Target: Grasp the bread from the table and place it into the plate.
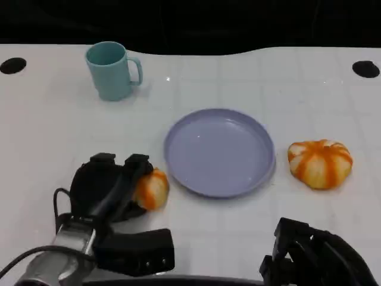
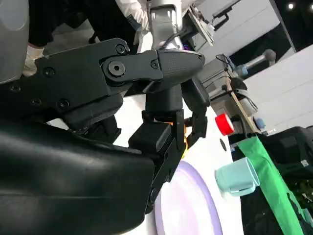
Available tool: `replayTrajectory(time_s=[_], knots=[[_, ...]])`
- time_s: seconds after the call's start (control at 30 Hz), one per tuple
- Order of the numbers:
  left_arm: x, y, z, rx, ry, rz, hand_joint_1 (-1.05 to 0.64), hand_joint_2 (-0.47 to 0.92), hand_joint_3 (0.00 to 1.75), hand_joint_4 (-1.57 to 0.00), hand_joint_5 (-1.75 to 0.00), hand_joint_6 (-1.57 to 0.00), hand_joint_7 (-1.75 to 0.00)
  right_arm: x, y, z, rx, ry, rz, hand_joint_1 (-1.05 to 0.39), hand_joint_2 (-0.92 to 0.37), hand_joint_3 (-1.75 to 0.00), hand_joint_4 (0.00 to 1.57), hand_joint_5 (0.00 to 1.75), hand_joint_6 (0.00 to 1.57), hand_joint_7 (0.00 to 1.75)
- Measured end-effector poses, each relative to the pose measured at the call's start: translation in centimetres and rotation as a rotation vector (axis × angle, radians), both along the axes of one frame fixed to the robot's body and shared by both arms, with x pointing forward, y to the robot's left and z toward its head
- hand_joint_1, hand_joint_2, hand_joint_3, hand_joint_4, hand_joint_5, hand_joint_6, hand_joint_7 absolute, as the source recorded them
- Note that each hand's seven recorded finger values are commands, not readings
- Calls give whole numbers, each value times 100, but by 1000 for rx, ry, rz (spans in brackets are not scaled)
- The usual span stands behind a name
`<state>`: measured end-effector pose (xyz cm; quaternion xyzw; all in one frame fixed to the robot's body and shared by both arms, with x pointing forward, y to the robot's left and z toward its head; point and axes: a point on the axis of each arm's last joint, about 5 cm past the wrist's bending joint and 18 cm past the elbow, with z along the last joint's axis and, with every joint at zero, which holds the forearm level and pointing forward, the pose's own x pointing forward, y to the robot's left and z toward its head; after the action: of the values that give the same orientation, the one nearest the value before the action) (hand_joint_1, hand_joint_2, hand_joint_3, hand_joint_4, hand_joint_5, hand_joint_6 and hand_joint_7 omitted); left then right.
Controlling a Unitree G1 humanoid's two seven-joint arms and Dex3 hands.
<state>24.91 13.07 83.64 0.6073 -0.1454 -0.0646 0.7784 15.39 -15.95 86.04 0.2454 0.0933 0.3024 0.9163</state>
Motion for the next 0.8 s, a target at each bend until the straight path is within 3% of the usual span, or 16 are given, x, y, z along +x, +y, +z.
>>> replayTrajectory(time_s=[0.03,0.1,0.2,0.37,0.6,0.8], knots=[[-7,4,-12,-8,-17,-1,-15,90,17,-82,-175,-65,-155,0,-1,-1,1,0,0,-71,-92,-23,85,162,76,138],[-10,7,-16,-19,-43,-1,-14,89,22,-83,-175,-61,-170,0,-2,-2,2,-1,2,-71,-92,-24,86,162,76,138],[1,34,27,-20,-77,2,-12,64,71,-85,-175,-63,-174,1,-1,-1,2,-2,2,-72,-92,-24,86,161,77,138],[-11,77,139,-50,-152,6,-12,46,103,-87,-175,-66,-175,1,1,4,-2,-2,-3,-73,-92,-24,87,162,77,140],[-64,91,311,-101,-242,2,-10,32,125,-89,-175,-67,-175,0,3,12,-7,1,-9,-72,-92,-25,86,162,76,142],[-30,38,514,-183,-272,-35,-8,28,132,-92,-175,-72,-175,3,4,8,-8,3,-10,-71,-92,-25,85,163,75,143]])
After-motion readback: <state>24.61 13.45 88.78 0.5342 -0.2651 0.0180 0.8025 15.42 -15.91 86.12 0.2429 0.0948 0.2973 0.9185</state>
